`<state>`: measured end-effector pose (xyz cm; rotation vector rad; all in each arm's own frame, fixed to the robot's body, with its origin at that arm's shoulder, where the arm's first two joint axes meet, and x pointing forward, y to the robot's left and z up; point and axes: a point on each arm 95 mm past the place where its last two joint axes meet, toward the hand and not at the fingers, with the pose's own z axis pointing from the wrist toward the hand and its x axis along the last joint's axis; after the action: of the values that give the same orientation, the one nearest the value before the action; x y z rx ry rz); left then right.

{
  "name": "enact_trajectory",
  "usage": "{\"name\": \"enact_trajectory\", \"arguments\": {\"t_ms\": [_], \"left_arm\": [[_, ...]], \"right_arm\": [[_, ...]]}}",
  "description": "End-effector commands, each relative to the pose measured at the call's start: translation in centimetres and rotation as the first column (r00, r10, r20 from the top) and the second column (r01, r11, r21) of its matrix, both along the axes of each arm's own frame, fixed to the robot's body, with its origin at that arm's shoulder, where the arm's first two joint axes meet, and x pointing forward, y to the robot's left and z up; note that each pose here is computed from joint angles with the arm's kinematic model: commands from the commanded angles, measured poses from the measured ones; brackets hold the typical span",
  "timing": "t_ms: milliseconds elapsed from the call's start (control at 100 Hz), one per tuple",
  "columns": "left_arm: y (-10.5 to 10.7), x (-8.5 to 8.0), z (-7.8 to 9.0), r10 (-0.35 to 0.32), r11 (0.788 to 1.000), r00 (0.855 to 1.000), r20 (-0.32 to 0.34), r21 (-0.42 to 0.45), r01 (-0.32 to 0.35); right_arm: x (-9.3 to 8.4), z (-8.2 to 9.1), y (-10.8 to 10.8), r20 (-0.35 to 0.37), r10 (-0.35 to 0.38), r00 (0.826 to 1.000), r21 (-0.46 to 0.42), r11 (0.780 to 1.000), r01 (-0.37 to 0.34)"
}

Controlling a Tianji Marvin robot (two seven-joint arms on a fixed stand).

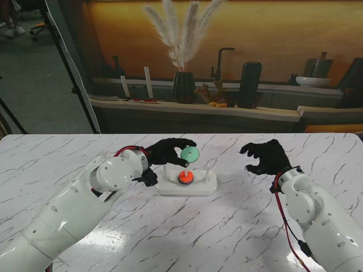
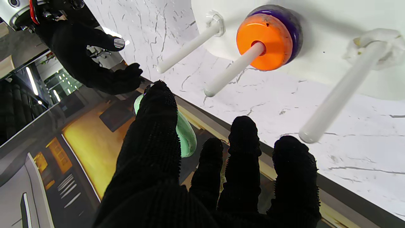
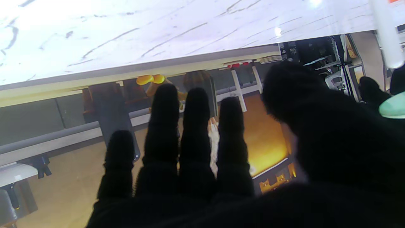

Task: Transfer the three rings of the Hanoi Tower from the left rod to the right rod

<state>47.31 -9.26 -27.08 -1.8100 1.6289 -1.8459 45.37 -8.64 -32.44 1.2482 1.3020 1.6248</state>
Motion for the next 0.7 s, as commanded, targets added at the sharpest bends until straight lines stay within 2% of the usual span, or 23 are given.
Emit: {"name": "enact_trajectory", "arguments": {"t_ms": [0,330,690], "left_arm": [[-1.0,0.0,0.1,-0.03,0.999,1.0,-0.002,-0.018,0.03],[-2.5,0.4,-0.3,-0.045,0.999,0.999,-0.013,-0.026,0.045],[-3.2,0.5,-1.2,-0.055,0.998,0.998,-0.025,-0.003,0.055]], "right_arm": [[-0.2,-0.3,0.0,-0.006,-0.004,1.0,0.003,1.0,0.004],[-0.3,-0.3,-0.8,-0.004,-0.02,1.0,-0.014,1.0,0.02],[-0.3,-0.1,-1.4,0.008,-0.042,0.999,-0.035,0.999,0.042]]}}
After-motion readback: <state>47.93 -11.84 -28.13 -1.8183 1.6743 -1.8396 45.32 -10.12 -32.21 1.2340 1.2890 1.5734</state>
